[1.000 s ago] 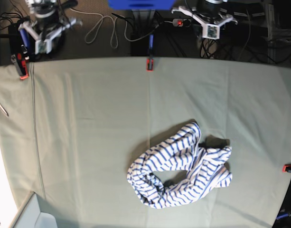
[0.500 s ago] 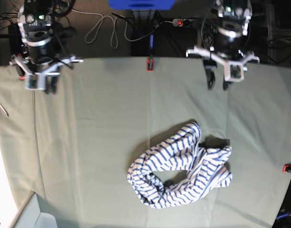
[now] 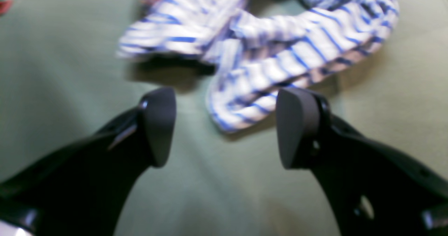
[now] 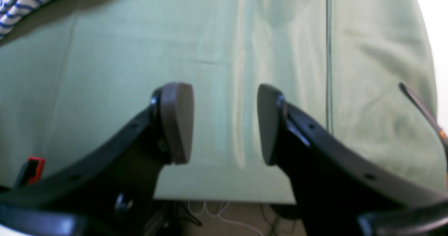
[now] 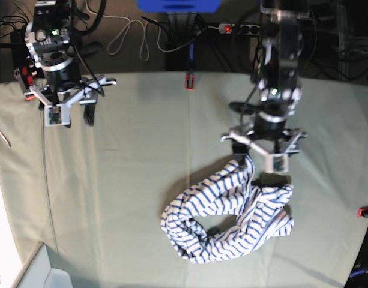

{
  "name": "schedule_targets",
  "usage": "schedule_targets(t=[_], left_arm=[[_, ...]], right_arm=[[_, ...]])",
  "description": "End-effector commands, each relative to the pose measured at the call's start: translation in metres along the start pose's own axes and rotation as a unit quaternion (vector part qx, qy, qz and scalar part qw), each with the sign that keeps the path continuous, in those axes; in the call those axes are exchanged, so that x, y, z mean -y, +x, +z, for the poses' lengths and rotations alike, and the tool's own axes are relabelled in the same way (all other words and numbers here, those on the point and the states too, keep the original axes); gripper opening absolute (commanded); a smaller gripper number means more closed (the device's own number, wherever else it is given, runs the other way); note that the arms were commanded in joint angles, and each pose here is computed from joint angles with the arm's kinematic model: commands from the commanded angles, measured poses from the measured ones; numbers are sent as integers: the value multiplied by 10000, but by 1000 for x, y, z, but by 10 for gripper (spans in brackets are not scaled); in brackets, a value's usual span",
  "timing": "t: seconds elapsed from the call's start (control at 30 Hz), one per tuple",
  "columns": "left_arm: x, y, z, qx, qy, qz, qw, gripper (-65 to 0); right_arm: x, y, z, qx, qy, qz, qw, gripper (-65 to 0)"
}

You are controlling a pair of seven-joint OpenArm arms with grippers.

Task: Layout the t-shirt on the table in an organized manner, then fold the t-shirt properly
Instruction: 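Lower the left gripper onto the striped shirt and grasp a fold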

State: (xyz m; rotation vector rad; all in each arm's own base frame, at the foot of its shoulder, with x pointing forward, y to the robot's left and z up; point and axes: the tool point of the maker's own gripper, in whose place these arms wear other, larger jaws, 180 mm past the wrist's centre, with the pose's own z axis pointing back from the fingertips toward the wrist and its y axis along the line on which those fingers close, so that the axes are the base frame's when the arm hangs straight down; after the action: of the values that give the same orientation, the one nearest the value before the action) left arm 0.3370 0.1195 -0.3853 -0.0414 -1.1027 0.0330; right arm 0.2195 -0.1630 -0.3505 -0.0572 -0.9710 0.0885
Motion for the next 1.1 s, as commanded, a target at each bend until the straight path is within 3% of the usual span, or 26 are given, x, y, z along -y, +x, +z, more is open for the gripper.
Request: schedule_targets(t=[0.0, 0.27, 0.5, 0.7, 0.8, 0.97, 1.0, 1.07], left_arm=[[-2, 10, -8, 150, 61, 12, 9999, -216], [20, -29, -52, -560, -52, 272, 9980, -216], [25, -34, -58, -410, -32, 350, 9985, -216], [25, -49, -58, -586, -25, 343, 9977, -231], [24, -56, -58, -678, -14, 340, 9971, -338], [9, -61, -58, -728, 178, 601, 9954, -613], [7, -59, -58, -695, 194, 701, 9949, -650], [4, -53, -55, -600, 193, 916, 9938, -639]], right_arm=[[1, 9, 3, 184, 20, 44, 9998, -343], [7, -4, 3, -170, 0, 189, 9997, -344], [7, -5, 3, -208, 0, 197, 9996, -344], [7, -6, 3, -218, -4, 203, 9996, -344], [7, -6, 3, -218, -4, 203, 9996, -344], [7, -6, 3, -225, -3, 202, 9995, -344], [7, -6, 3, -225, -3, 202, 9995, -344], [7, -6, 3, -225, -3, 202, 9995, -344]])
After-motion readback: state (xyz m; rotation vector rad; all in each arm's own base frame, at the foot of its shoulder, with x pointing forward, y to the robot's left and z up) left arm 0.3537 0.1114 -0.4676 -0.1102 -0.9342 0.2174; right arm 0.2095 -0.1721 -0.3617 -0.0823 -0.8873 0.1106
